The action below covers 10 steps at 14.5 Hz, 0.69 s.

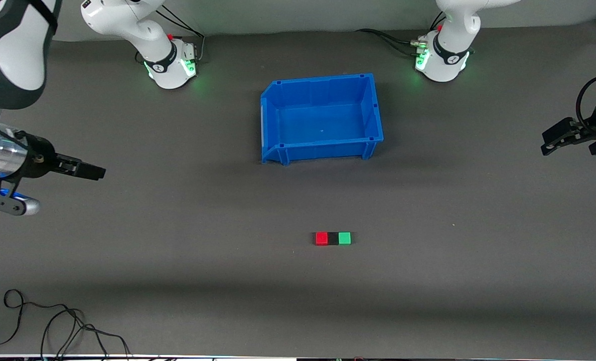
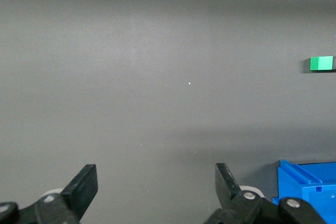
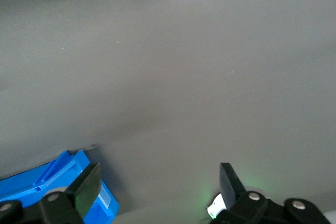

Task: Attach green and red cubes to black cube

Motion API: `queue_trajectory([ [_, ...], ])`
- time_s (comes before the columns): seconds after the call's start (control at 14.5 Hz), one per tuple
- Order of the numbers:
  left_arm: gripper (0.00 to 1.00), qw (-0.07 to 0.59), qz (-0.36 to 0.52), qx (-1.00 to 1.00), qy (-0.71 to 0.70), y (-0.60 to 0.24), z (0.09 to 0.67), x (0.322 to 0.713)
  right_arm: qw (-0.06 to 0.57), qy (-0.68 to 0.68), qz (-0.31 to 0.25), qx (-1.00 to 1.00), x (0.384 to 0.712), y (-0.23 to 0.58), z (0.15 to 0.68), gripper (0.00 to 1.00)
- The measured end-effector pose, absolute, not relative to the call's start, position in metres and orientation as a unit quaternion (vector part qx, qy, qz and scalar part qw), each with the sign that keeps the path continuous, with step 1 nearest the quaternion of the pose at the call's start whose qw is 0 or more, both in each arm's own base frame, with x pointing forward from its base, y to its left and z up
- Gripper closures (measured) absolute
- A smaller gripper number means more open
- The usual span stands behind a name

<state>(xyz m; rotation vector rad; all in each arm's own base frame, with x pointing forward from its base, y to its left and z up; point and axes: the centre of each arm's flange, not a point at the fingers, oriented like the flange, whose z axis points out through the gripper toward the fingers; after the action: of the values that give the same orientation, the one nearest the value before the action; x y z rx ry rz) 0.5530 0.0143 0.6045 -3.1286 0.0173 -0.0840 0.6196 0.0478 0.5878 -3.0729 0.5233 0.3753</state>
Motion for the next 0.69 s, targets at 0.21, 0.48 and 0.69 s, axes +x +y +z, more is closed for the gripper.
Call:
queue_trajectory([
  [0.21,0.0,0.006,-0.019,-1.0,0.006,0.014,0.603,0.552,0.023,0.166,0.126,-0.978,0.616,0.014,0.589,0.0],
  [0.48,0.0,0.006,-0.018,-1.0,0.006,0.014,0.607,0.551,0.04,0.155,0.119,-0.98,0.602,-0.003,0.598,0.0],
  [0.69,0.0,0.005,-0.004,-1.0,0.007,0.013,0.612,0.552,0.05,0.153,0.103,-0.982,0.592,-0.011,0.596,0.0],
])
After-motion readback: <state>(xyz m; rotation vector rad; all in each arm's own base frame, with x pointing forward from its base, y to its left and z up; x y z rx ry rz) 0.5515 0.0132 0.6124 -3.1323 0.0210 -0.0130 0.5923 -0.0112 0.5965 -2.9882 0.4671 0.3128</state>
